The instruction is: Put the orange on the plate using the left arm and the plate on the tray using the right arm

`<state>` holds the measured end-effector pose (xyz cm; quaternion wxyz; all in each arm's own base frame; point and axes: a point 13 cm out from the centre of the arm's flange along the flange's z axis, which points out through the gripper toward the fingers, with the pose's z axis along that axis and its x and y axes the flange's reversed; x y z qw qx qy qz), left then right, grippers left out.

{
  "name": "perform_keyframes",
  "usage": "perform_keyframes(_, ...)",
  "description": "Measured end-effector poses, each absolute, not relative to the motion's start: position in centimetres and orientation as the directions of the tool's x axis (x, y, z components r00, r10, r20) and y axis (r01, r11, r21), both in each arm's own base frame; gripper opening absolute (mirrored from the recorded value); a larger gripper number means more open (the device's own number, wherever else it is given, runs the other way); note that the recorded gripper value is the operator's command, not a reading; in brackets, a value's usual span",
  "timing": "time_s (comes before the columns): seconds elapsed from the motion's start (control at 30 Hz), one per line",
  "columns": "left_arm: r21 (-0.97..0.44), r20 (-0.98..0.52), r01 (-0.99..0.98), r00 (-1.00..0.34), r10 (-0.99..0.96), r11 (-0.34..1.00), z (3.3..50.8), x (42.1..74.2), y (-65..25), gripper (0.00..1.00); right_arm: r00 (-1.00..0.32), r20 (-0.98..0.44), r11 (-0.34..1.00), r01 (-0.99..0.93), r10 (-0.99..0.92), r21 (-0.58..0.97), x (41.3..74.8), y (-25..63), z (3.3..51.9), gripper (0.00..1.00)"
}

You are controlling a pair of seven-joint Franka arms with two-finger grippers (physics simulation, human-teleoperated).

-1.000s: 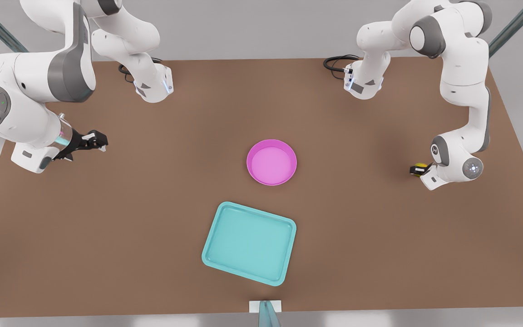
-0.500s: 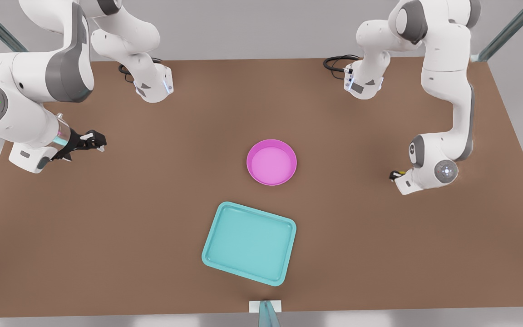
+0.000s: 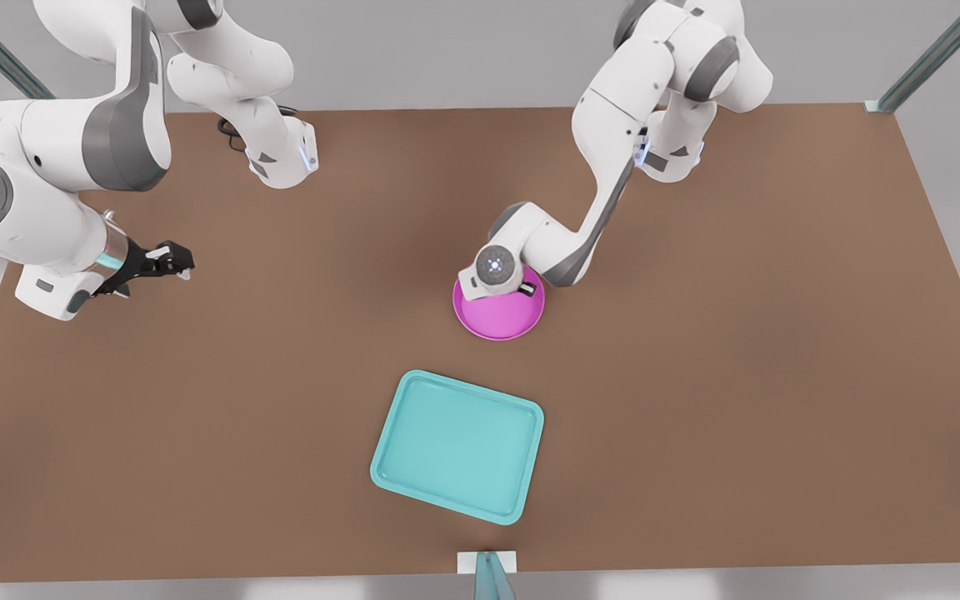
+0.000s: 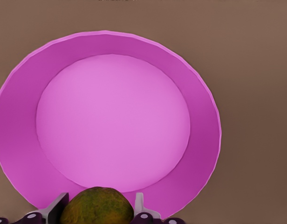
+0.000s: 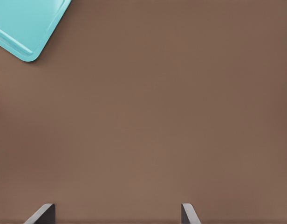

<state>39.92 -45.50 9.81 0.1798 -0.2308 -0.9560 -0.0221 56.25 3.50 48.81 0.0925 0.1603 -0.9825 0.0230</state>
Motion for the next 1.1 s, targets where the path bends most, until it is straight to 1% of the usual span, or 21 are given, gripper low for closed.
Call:
perform_keyframes(0.03, -0.029, 0.355, 0.416, -0.846, 0.398, 0.909, 9.8, 40.3, -45.3, 0.66, -0.932, 0.189, 0.948, -0.319, -0.311, -0.016, 56.3, 3.5, 48.8, 1.0)
perform_keyframes(0.07, -0.018, 0.355, 0.384, -0.861, 0.364, 0.923, 9.7, 40.5, -45.0, 0.77, -0.932, 0.188, 0.948, -0.319, -0.311, -0.016, 56.3, 3.5, 48.8, 1.0)
perform_keyframes(0.1, -0.009, 0.356, 0.354, -0.873, 0.334, 0.935, 9.6, 40.7, -44.9, 1.0, -0.932, 0.188, 0.948, -0.319, -0.311, -0.016, 56.3, 3.5, 48.8, 1.0)
perform_keyframes(0.2, 0.013, 0.355, 0.28, -0.899, 0.258, 0.96, 9.7, 40.8, -45.0, 1.0, -0.931, 0.189, 0.947, -0.321, -0.312, -0.015, 56.3, 3.6, 48.7, 1.0)
perform_keyframes(0.23, 0.018, 0.336, 0.251, -0.913, 0.231, 0.968, 11.1, 41.8, -45.0, 1.0, -0.931, 0.189, 0.947, -0.321, -0.313, -0.015, 56.4, 3.6, 48.7, 1.0)
perform_keyframes(0.27, 0.017, 0.267, 0.16, -0.952, 0.15, 0.987, 16.4, 47.4, -43.1, 1.0, -0.931, 0.188, 0.947, -0.321, -0.313, -0.015, 56.4, 3.6, 48.6, 1.0)
perform_keyframes(0.3, 0.015, 0.177, 0.025, -0.984, 0.022, 1.0, 24.3, 55.4, -37.7, 1.0, -0.929, 0.196, 0.946, -0.323, -0.315, -0.009, 56.4, 3.8, 48.2, 1.0)
perform_keyframes(0.33, 0.037, 0.095, -0.118, -0.988, -0.121, 0.992, 31.7, 61.4, -29.4, 1.0, -0.92, 0.224, 0.945, -0.325, -0.321, 0.02, 56.4, 4.6, 46.4, 1.0)
perform_keyframes(0.37, 0.063, 0.039, -0.244, -0.968, -0.247, 0.968, 37.9, 64.3, -20.7, 1.0, -0.906, 0.265, 0.944, -0.322, -0.33, 0.075, 56.1, 5.8, 43.5, 1.0)
perform_keyframes(0.4, 0.077, 0.015, -0.329, -0.944, -0.331, 0.941, 42.6, 64.5, -13.9, 1.0, -0.892, 0.3, 0.94, -0.31, -0.339, 0.14, 55.4, 7.4, 40.3, 1.0)
perform_keyframes(0.43, 0.082, 0.02, -0.381, -0.923, -0.384, 0.921, 45.5, 63.7, -9.1, 1.0, -0.878, 0.323, 0.932, -0.298, -0.353, 0.207, 54.5, 9.6, 37.3, 1.0)
perform_keyframes(0.47, 0.063, 0.055, -0.392, -0.917, -0.395, 0.918, 47.2, 62.6, -6.5, 1.0, -0.867, 0.327, 0.919, -0.301, -0.375, 0.256, 53.7, 12.7, 35.1, 1.0)
perform_keyframes(0.53, -0.013, 0.168, -0.268, -0.95, -0.262, 0.963, 48.3, 59.6, -7.0, 1.0, -0.848, 0.314, 0.89, -0.33, -0.426, 0.314, 51.7, 20.0, 31.2, 1.0)
perform_keyframes(0.57, -0.006, 0.178, -0.226, -0.959, -0.221, 0.974, 49.2, 57.8, -6.8, 1.0, -0.836, 0.31, 0.876, -0.353, -0.453, 0.329, 50.1, 24.2, 28.4, 1.0)
perform_keyframes(0.63, 0.041, 0.191, -0.165, -0.967, -0.17, 0.985, 49.5, 56.8, -6.8, 1.0, -0.829, 0.287, 0.859, -0.38, -0.481, 0.342, 47.4, 31.6, 23.0, 1.0)
perform_keyframes(0.67, 0.063, 0.199, -0.145, -0.968, -0.155, 0.987, 49.5, 56.5, -6.7, 1.0, -0.84, 0.264, 0.86, -0.379, -0.474, 0.341, 47.1, 33.9, 21.0, 1.0)
perform_keyframes(0.77, 0.103, 0.247, -0.105, -0.961, -0.128, 0.989, 48.0, 56.3, -6.0, 1.0, -0.89, 0.196, 0.881, -0.333, -0.411, 0.336, 47.9, 38.3, 16.6, 1.0)
perform_keyframes(0.9, 0.1, 0.262, -0.072, -0.96, -0.096, 0.992, 48.8, 55.4, -5.7, 1.0, -0.957, 0.178, 0.91, -0.146, -0.229, 0.389, 49.6, 40.7, 12.3, 1.0)
perform_keyframes(1.0, 0.095, 0.275, -0.058, -0.958, -0.082, 0.994, 49.1, 55.0, -5.3, 1.0, -0.971, 0.191, 0.909, -0.054, -0.145, 0.414, 50.8, 40.1, 11.7, 1.0)
perform_keyframes(1.1, 0.091, 0.285, -0.039, -0.956, -0.064, 0.995, 49.3, 54.6, -5.3, 1.0, -0.969, 0.215, 0.904, -0.018, -0.121, 0.427, 51.0, 39.8, 11.5, 1.0)
